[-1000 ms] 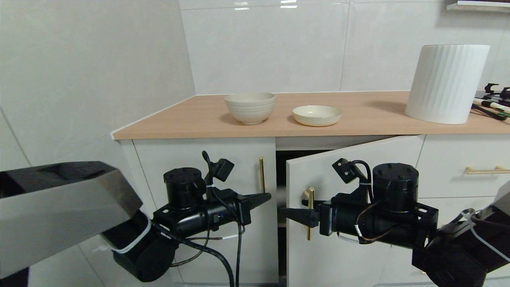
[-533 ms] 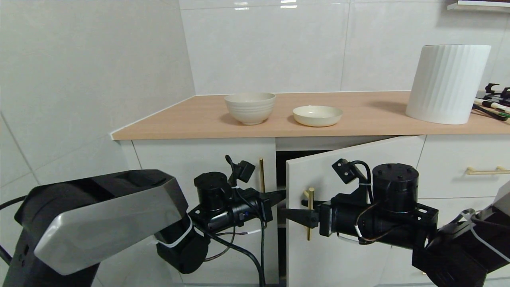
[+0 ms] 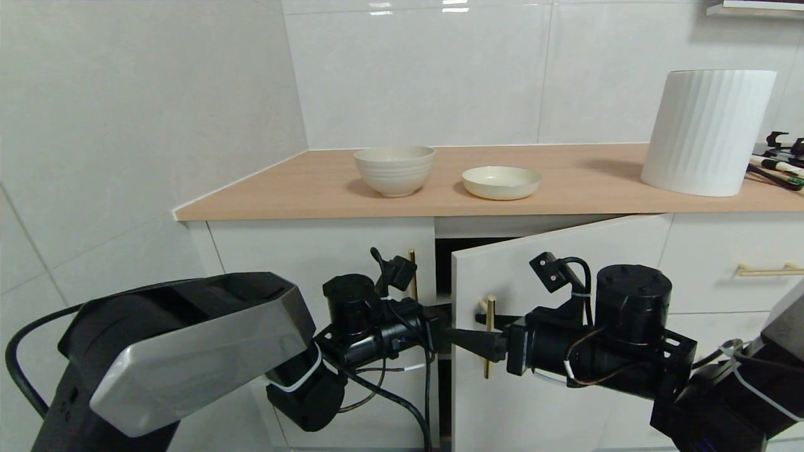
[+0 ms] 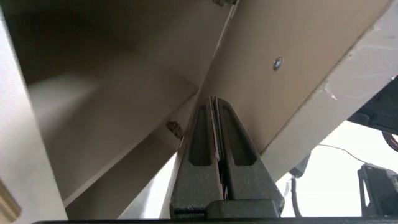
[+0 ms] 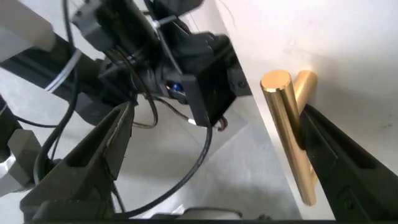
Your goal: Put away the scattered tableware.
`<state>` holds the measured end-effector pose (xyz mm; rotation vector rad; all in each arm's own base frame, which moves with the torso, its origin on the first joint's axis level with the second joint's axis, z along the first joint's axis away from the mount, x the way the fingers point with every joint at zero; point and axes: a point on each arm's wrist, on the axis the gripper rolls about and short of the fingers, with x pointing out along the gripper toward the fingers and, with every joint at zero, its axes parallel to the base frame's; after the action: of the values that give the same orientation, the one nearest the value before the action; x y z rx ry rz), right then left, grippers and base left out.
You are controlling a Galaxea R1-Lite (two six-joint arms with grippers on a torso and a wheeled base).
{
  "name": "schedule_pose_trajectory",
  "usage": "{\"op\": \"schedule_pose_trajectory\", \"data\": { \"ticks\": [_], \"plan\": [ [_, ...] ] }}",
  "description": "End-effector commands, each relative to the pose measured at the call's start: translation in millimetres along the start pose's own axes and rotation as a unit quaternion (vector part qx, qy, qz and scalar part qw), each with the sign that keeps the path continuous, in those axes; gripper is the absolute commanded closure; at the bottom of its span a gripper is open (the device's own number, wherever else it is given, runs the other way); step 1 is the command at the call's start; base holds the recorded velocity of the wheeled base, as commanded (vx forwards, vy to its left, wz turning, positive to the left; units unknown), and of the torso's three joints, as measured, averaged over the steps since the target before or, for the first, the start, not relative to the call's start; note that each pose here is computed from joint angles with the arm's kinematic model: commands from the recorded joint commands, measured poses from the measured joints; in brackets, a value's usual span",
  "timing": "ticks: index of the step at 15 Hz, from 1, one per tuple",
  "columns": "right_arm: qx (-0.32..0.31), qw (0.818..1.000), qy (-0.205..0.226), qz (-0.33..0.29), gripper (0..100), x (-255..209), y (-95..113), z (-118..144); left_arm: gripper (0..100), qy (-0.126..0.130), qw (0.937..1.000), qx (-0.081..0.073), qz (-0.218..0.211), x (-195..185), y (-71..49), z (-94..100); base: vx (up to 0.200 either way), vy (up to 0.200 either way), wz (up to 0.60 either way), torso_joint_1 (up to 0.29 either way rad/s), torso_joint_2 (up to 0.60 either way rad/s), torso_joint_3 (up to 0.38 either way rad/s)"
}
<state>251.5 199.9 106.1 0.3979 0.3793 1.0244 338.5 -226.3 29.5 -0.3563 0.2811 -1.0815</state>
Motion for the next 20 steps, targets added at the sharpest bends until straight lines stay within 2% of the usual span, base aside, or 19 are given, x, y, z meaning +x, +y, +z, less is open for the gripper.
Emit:
{"op": "schedule_pose_trajectory", "data": {
  "ticks": [1, 3, 8, 13, 14, 16, 20],
  "plan": [
    [-0.01, 1.0, -0.008, -0.021, 0, -3, -15, -4, 100, -0.002, 1.0, 0.002, -0.006, 2, -2.3, 1.4, 0.0, 0.0, 0.0, 0.0, 0.0, 0.0],
    [-0.036, 0.998, -0.01, -0.044, 0, -11, -28, -3, 100, -0.003, 1.0, 0.004, -0.008, 3, -3.6, 2.7, 0.0, 0.0, 0.0, 0.0, 0.0, 0.0],
    [-0.031, 0.996, -0.018, -0.078, 0, -50, -27, 2, 100, -0.004, 0.9999, 0.005, -0.012, 6, -7.1, 3.4, 0.0, 0.0, 0.0, 0.0, 0.0, 0.0],
    [-0.045, 0.992, 0.004, -0.115, 0, -91, -11, -17, 100, -0.006, 0.9999, 0.007, -0.014, 5, -9.6, 6.1, 0.0, 0.0, 0.0, 0.0, 0.0, 0.0],
    [-0.051, 0.99, 0.008, -0.132, 0, -93, -10, -22, 100, -0.006, 0.9998, 0.007, -0.017, 5, -12.4, 7.1, 0.0, 0.0, 0.0, 0.0, 0.0, 0.0],
    [-0.051, 0.99, 0.021, -0.128, 0, -97, -3, -29, 100, 0.0, 0.9998, 0.005, -0.022, 5, -18.0, 4.4, 0.0, 0.0, 0.0, 0.0, 0.0, 0.0],
    [-0.051, 0.992, 0.038, -0.111, 0, -97, 6, -37, 100, 0.003, 0.9997, 0.004, -0.022, 9, -22.1, 3.3, -0.2, 0.0, 0.0, 0.004, 0.0, 0.006]
  ]
}}
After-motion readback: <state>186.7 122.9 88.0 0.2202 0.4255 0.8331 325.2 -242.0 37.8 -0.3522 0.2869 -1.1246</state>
